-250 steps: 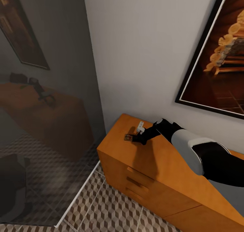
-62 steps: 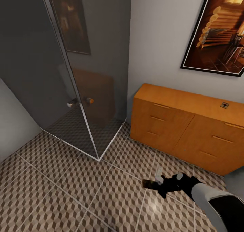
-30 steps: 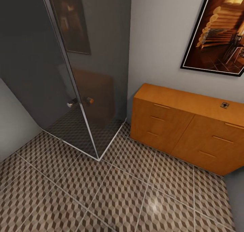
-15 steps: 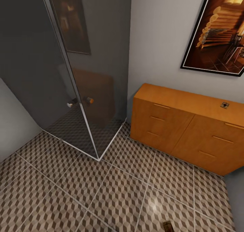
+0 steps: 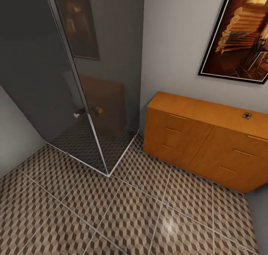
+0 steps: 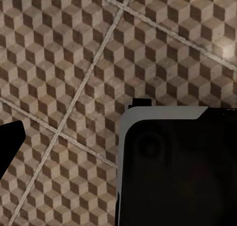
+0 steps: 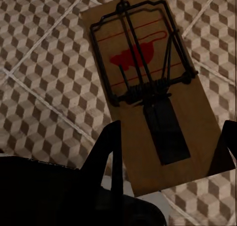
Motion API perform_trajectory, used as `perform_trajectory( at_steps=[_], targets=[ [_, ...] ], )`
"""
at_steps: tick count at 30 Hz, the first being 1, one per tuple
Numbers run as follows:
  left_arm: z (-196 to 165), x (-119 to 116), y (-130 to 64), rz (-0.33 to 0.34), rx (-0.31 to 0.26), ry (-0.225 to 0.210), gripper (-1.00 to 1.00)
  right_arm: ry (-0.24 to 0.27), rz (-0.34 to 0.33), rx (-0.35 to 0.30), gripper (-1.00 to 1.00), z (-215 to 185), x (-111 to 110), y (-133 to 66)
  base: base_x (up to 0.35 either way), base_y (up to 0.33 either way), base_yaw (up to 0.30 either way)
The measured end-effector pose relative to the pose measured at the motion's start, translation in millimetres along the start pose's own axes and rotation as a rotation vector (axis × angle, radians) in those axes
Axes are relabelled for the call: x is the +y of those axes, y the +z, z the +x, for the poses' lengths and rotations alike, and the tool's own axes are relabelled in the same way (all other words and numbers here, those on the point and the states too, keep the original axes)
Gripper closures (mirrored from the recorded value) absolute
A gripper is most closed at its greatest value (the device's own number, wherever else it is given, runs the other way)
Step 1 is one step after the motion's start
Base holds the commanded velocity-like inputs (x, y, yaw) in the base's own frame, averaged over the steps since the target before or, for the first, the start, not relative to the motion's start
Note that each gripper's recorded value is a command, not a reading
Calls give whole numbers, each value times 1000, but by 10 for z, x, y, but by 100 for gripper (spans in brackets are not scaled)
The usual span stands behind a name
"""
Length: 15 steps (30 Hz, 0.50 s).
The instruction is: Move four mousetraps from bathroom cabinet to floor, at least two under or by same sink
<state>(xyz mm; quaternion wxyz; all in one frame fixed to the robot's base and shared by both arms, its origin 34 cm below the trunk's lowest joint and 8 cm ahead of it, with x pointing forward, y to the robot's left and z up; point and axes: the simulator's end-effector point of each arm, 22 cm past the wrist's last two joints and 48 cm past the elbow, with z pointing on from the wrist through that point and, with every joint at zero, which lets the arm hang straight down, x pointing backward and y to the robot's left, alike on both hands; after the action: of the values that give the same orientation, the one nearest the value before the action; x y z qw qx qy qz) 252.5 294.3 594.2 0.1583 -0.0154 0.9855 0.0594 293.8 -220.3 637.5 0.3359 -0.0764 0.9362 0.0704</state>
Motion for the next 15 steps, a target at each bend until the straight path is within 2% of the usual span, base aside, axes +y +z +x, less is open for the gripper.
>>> perform_trajectory(
  at_steps=[4,8,15],
  targets=[
    [-1,2,0,0,0,0,-100,15,91,12,100,104,-124,-98,0,0,0],
    [0,12,0,-2,0,-1,-100,42,159,6,100,92,-91,-99,0,0,0],
    [-5,15,2,-3,-1,-1,-100,49,176,1,100,76,-76,-96,0,0,0]
  ],
)
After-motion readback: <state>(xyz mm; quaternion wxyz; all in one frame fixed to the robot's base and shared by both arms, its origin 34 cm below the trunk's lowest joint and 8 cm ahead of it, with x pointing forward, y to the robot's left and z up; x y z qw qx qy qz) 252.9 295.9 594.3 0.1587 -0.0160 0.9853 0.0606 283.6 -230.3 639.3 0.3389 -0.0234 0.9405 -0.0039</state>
